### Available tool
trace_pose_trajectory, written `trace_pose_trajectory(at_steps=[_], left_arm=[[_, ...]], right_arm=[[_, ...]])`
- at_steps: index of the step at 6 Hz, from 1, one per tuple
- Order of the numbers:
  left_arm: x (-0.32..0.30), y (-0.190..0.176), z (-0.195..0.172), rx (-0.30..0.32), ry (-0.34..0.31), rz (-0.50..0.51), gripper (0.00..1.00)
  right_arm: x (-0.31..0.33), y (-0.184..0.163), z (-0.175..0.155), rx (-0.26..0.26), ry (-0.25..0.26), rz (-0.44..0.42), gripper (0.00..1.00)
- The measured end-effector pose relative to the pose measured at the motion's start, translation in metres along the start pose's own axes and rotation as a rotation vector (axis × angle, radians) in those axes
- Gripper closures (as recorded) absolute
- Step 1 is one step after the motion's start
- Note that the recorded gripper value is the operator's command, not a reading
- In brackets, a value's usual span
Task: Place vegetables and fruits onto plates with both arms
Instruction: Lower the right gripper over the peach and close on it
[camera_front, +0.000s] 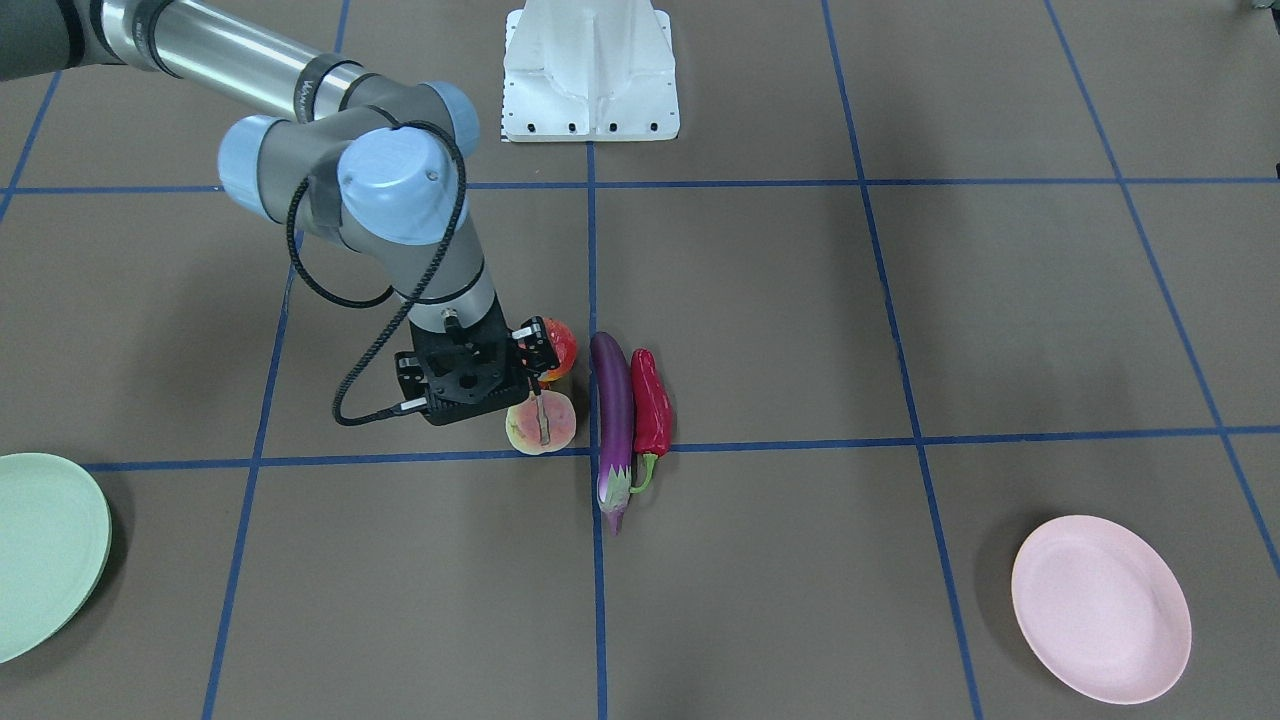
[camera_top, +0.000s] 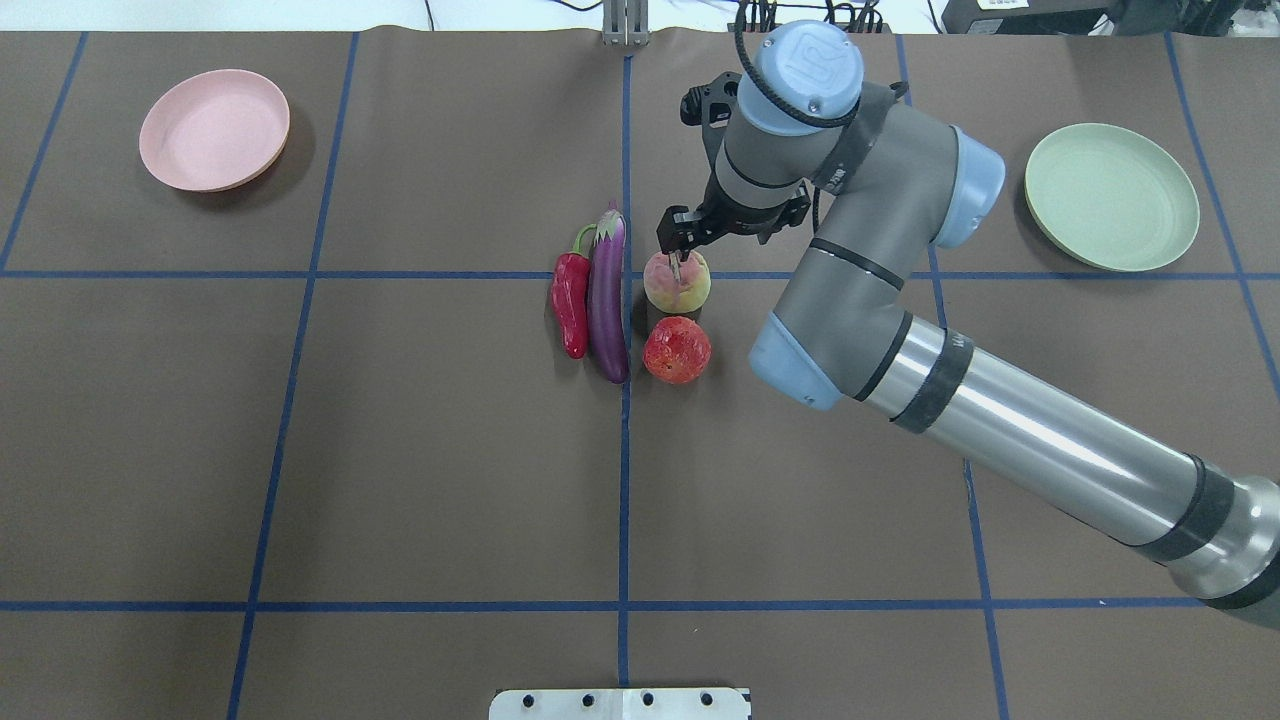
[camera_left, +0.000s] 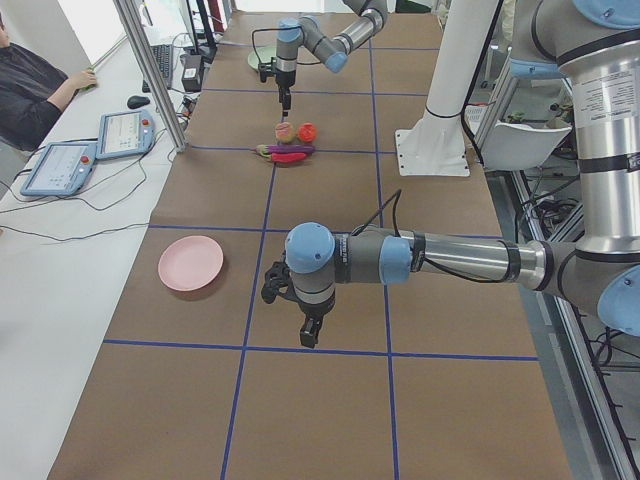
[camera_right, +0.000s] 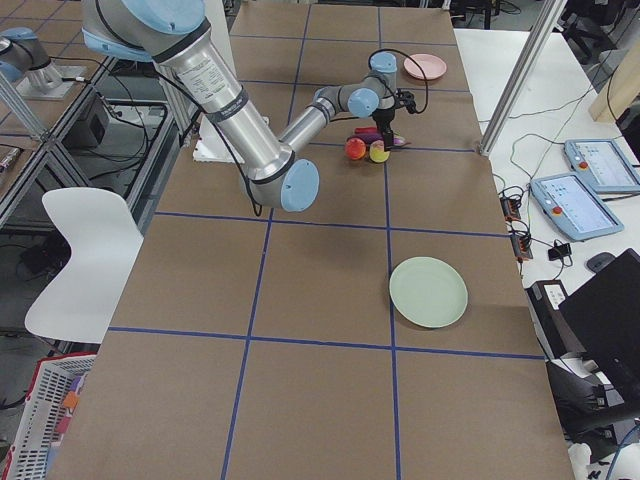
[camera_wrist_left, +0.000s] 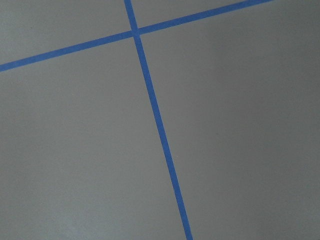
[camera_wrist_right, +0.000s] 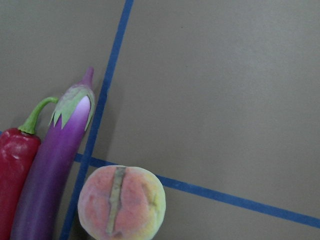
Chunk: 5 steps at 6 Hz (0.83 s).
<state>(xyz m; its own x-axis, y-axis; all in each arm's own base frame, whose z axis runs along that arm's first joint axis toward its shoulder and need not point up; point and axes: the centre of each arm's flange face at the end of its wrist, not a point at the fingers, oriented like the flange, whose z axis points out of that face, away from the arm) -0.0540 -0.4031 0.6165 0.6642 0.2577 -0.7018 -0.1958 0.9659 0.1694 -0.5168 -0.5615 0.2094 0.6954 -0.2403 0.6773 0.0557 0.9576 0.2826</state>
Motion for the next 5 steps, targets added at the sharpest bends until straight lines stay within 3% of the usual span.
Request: trace_pose_trajectory(at_steps=[5], left_arm=[[0.0,0.0,0.0,0.001,0.0,0.001,0.0]], right_arm=[[-0.027,0.01,0.04,0.009,0.069,-0.03,0.0]])
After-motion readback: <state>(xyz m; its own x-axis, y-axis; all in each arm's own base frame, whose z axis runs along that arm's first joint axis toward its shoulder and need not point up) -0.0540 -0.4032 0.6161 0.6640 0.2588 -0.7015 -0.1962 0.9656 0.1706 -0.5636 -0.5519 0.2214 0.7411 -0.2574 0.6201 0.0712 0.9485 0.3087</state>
